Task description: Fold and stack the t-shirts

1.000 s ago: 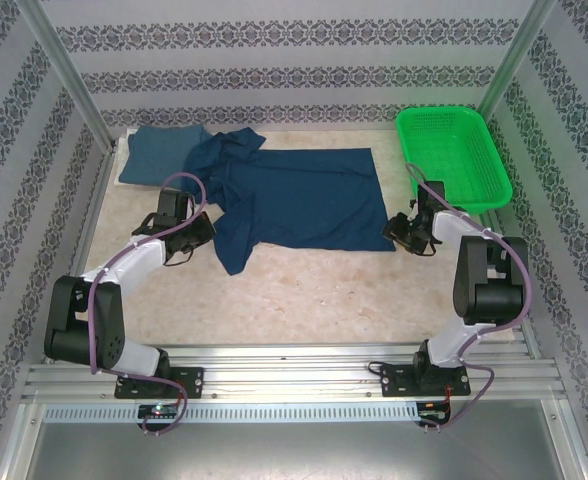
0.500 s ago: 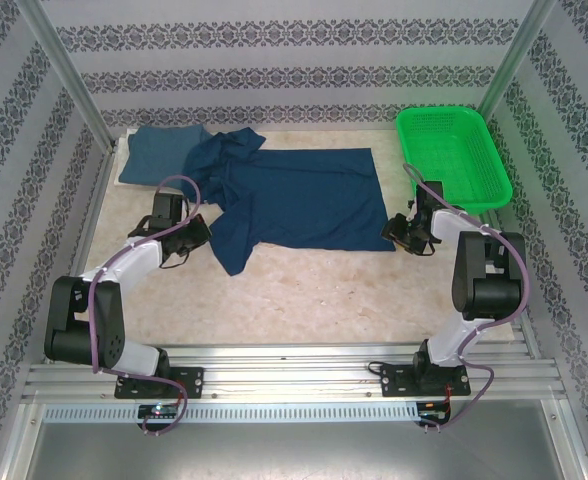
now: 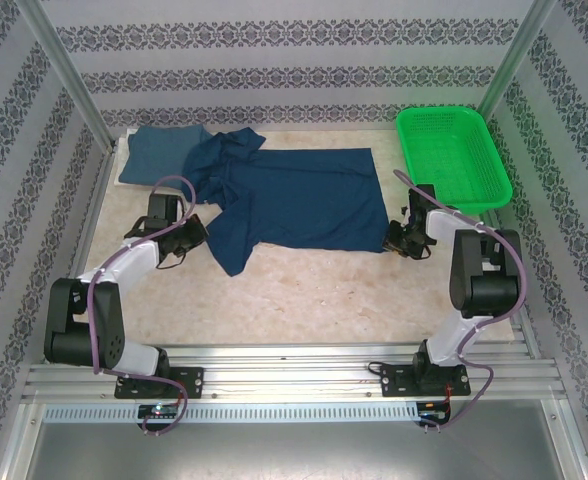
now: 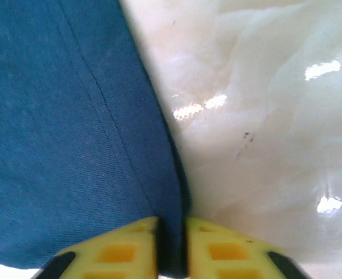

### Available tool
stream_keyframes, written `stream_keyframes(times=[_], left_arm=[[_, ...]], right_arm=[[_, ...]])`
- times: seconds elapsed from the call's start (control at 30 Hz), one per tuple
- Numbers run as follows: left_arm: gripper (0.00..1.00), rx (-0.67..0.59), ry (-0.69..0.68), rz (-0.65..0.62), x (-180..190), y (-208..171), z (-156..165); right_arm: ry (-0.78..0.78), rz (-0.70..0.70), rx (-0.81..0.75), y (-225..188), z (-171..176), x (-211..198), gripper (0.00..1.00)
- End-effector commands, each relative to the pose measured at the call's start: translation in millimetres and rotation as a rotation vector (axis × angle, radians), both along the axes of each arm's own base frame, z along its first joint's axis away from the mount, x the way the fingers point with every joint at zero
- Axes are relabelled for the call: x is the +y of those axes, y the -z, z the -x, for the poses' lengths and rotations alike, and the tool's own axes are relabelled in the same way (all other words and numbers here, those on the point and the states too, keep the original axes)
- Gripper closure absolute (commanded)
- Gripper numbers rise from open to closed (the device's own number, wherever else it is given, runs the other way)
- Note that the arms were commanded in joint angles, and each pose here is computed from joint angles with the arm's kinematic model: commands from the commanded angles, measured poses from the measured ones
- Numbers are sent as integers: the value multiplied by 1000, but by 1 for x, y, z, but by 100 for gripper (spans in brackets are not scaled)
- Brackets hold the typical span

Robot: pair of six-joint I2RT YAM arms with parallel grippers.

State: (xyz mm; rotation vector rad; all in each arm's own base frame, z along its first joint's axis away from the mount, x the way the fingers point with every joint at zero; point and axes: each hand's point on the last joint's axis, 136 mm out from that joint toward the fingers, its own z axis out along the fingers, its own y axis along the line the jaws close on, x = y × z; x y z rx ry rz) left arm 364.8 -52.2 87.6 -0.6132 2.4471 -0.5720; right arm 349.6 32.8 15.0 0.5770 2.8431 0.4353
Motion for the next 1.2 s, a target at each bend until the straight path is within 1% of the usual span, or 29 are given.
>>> stream_keyframes(times=[0.0,0.07,0.13,0.2,0.33,0.4,0.43,0.57,0.77,0.83,0.9,0.97,1.03,1.17], left_arm=[[100,-29,2,8,6,-6,2],[100,-48,0,26,9,-14,2],[100,-84,-12,51,17,-31,1],[100,-140,-35,59,30,-61,3],[100,-251,-88,16,61,-127,15],[100,-301,-119,27,75,-159,20],[100,-314,-125,35,78,-169,21],[100,-386,-155,54,89,-204,29],[100,-443,-152,79,82,-223,46],[100,-479,-156,76,81,-239,52],[100,-522,-152,79,79,-264,54],[100,-559,-152,94,79,-284,50],[100,-578,-148,121,81,-298,37],[100,-626,-139,163,92,-327,-9]], right_arm=[[-6,16,13,-1,0,0,100],[-3,24,-26,-13,-6,-1,100],[-9,40,-78,-35,-11,-3,100],[3,71,-149,-70,-14,-14,100],[74,81,-303,-139,-15,-45,100],[90,84,-361,-170,-15,-56,100],[90,87,-376,-181,-14,-59,100],[113,68,-415,-206,-6,-68,100],[139,58,-465,-220,17,-68,100],[156,70,-499,-233,28,-70,100],[169,83,-555,-256,36,-71,100],[166,87,-597,-278,39,-70,100],[154,79,-627,-297,36,-67,100],[127,51,-683,-334,10,-66,100]])
